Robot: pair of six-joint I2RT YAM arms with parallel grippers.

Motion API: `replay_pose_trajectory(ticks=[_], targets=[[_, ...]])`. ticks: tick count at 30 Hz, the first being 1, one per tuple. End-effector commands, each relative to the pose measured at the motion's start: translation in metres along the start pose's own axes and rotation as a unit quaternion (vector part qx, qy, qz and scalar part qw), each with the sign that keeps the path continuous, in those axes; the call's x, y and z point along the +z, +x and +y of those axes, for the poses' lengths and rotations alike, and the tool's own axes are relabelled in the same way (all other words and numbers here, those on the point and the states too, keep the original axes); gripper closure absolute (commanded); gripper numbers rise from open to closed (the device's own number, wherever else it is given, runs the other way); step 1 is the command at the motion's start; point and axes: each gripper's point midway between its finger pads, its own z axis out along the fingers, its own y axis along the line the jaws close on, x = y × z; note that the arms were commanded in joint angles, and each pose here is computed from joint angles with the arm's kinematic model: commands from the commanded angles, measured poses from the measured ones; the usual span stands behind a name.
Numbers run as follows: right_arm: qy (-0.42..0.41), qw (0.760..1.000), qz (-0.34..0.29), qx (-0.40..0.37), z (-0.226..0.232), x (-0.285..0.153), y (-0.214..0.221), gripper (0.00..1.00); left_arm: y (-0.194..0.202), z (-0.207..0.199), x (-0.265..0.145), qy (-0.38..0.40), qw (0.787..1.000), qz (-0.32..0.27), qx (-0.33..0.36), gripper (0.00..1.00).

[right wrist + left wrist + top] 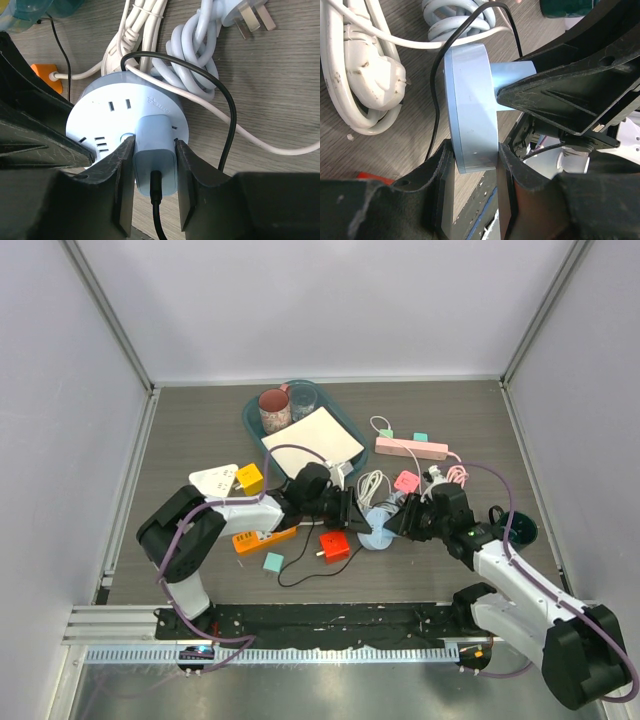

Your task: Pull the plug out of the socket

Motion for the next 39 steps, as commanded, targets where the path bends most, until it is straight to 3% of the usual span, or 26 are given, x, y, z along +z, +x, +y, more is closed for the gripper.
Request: replay_pose_trajectory(ticks=[1,19,33,39], targets=[[-0.024,0.998,-0.051,-0.02,0.015,-0.007,-0.023,0.99,-0.01,0.007,-0.003,-0.036,0.999,-0.02,0.016,1.0],[-0.037,0.995,-0.081,-0.036,0.019,-0.017,-0.031,0.99,-0.011,0.033,-0.014,-0.102,0.994,-0.027,0.02,1.0],[-0.057,0.997,-0.038,-0.041,0.029,-0.011,-0.024,0.99,-0.016,0.036,-0.015,-0.098,0.994,-0.038,-0.007,1.0],[-0.039,0.994,-0.08,-0.064,0.031,-0.025,-0.045,0.99,-0.017,0.041,-0.012,-0.115,0.993,-0.035,-0.01,1.0]])
